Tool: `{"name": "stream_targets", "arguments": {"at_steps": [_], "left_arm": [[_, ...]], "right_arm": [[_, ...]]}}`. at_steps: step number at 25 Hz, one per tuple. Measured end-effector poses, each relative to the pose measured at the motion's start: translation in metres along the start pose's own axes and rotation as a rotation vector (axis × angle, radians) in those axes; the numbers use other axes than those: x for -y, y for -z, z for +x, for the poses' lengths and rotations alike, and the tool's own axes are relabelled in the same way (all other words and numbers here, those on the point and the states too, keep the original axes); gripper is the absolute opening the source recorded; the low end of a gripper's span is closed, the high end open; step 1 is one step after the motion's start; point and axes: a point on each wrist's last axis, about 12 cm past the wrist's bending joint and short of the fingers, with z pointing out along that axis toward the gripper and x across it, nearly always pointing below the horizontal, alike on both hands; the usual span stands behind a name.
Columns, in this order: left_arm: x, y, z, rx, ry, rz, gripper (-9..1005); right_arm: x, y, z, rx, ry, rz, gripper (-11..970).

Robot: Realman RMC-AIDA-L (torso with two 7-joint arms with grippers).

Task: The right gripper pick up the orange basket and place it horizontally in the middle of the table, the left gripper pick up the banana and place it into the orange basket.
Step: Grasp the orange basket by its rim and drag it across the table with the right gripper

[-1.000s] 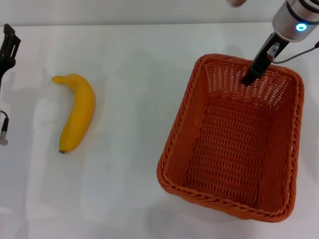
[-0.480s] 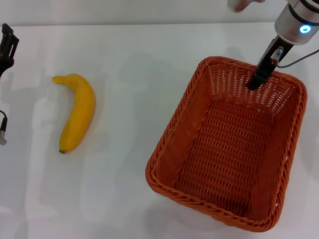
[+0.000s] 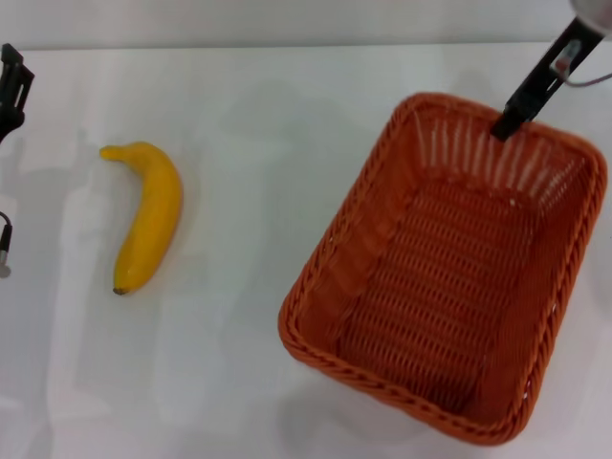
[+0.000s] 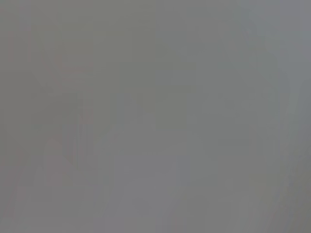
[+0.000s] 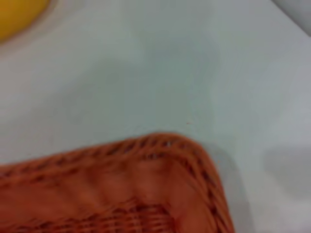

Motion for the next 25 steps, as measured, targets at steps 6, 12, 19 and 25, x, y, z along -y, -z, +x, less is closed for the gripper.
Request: {"name": "stream_targets", "arguments": {"at_steps": [6,12,19,25], "left_arm": [[0.000,-0.002,-0.001,0.005,-0.002,0.002,889],[-0.003,-0.003,-0.003,0.012,-0.016,-0.002,889],[-0.003,-0.003,-0.004,0.014,-0.019,0.000,888],[-0.004,-0.004,-0.004,0.015,-0.024,0.000,888]], "right_arm": [[0.012,0.013,0.010,0.006,-0.066,-0.034,206],[0.014,0.017,0.007,0.020,-0.041,-0.014,37],[-0.001,0.004,-0.001,-0.064,0.061,0.021,4],[-0.029,-0.018,-0.013,-0.245,0.201,0.174,143]]}}
